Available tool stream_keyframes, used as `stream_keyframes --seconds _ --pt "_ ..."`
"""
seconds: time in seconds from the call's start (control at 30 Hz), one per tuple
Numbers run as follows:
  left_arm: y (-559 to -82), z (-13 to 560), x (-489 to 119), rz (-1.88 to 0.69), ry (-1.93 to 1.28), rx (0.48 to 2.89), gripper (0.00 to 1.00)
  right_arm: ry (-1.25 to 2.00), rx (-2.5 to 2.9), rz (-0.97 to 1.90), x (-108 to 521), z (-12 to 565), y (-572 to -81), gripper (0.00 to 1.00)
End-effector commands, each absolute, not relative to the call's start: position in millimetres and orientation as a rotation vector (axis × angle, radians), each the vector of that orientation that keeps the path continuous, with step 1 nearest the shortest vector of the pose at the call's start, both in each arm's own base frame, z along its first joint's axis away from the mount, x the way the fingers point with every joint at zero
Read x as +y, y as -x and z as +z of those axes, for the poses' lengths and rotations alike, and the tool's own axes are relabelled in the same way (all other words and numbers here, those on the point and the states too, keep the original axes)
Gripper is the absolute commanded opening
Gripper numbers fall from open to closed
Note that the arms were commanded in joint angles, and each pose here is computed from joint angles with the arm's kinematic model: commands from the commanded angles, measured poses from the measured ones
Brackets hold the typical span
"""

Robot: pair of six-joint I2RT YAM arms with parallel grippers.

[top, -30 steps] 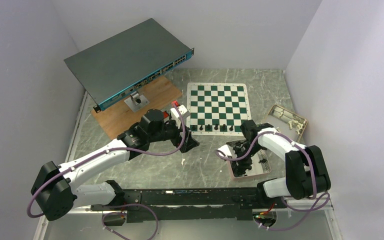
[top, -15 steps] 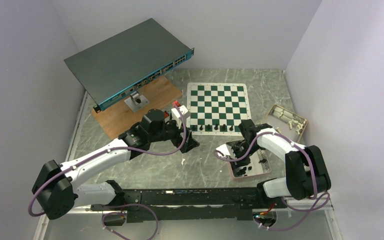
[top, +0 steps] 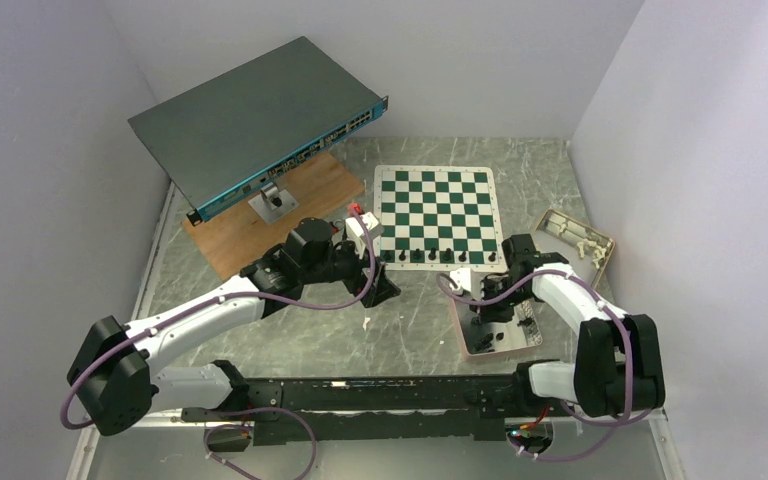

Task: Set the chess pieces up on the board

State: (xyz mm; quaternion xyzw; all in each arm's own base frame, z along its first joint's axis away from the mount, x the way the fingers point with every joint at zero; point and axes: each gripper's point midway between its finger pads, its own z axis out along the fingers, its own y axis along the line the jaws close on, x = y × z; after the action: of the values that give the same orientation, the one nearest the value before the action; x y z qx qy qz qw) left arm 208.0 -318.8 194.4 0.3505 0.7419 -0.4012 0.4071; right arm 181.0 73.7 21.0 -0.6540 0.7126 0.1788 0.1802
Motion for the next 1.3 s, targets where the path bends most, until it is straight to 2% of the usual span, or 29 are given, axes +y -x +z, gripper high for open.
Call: stream_keyframes --seconds 0.0,0.27,0.53,0.93,1.1,1.27 --pt "-207.8 204.5 -327.4 -1.07 -0.884 1.826 0.99 1.714 2.088 0.457 66.6 21.0 -193.5 0.1" --pt "-205.7 203.8 -332.2 -1.112 -0.881 1.826 0.99 1.626 2.196 0.381 56.6 9.8 -206.4 0.12" --pt "-202.6 205.0 -338.0 -1.176 -0.853 1.831 0.99 1.645 2.21 0.421 56.8 7.8 -199.3 0.14" --pt "-193.4 231.6 -363.1 -1.595 -0.625 1.756 0.99 1.561 2.042 0.567 83.0 85.7 -188.2 0.1" --pt "-201.9 237.9 -377.7 -1.753 -0.476 1.76 0.99 1.426 1.888 0.666 111.8 128.7 -195.7 0.09" --pt "-207.2 228.2 -388.4 -1.823 -0.363 1.819 0.9 1.357 1.801 0.748 126.5 147.3 -200.1 0.09"
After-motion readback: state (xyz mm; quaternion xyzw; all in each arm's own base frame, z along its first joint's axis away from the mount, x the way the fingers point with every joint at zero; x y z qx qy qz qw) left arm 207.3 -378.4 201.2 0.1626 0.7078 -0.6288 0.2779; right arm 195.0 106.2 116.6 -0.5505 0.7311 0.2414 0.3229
